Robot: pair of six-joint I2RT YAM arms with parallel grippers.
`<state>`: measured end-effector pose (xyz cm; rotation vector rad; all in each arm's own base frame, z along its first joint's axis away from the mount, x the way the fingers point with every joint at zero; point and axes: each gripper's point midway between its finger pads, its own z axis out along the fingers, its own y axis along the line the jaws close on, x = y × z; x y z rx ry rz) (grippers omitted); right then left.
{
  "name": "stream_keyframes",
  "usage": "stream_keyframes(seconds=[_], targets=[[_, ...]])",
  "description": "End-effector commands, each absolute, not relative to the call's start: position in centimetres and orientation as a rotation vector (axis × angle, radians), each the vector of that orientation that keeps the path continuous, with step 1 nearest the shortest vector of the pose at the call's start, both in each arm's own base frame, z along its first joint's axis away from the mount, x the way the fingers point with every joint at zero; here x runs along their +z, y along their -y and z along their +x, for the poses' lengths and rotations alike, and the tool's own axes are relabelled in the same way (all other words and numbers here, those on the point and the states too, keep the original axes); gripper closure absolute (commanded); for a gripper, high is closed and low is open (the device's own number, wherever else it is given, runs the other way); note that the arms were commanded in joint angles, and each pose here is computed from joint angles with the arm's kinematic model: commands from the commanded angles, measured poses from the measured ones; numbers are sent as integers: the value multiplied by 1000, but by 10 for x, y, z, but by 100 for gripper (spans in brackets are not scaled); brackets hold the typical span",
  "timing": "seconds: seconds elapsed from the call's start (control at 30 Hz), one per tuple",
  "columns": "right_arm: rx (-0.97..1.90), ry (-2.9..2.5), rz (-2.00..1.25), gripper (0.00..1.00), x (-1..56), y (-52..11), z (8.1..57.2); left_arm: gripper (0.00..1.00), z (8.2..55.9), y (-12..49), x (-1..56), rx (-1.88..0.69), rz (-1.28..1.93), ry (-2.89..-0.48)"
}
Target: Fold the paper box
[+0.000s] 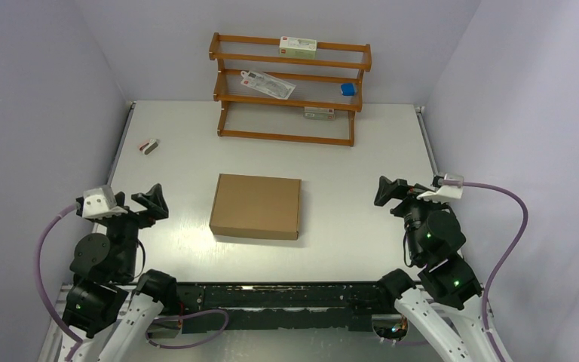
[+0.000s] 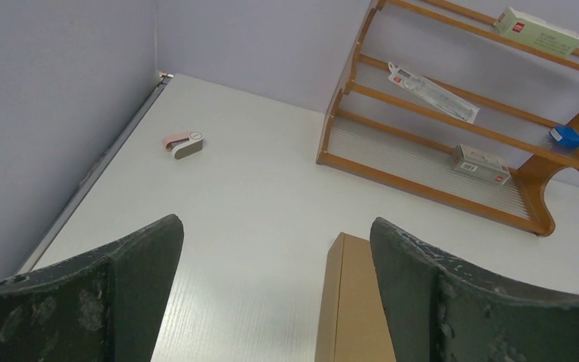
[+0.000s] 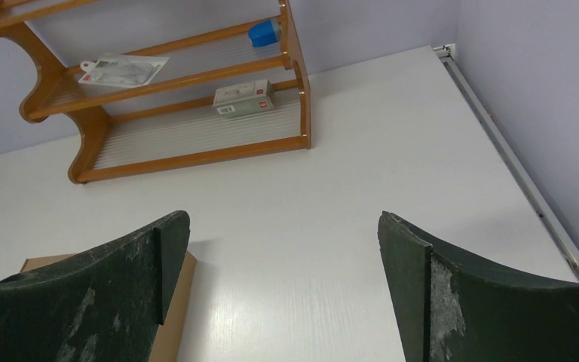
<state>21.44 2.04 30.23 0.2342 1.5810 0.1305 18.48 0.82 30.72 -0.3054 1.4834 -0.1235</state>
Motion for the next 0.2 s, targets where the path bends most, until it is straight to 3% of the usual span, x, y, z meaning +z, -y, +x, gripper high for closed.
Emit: stream_keyframes(seconds=[0.0, 0.17], targets=[[119, -1565, 222, 0, 302, -18, 212, 2, 188, -6, 311, -125, -287, -1467], [138, -1559, 213, 0, 304, -20, 211, 2, 189, -3, 311, -132, -276, -1471]])
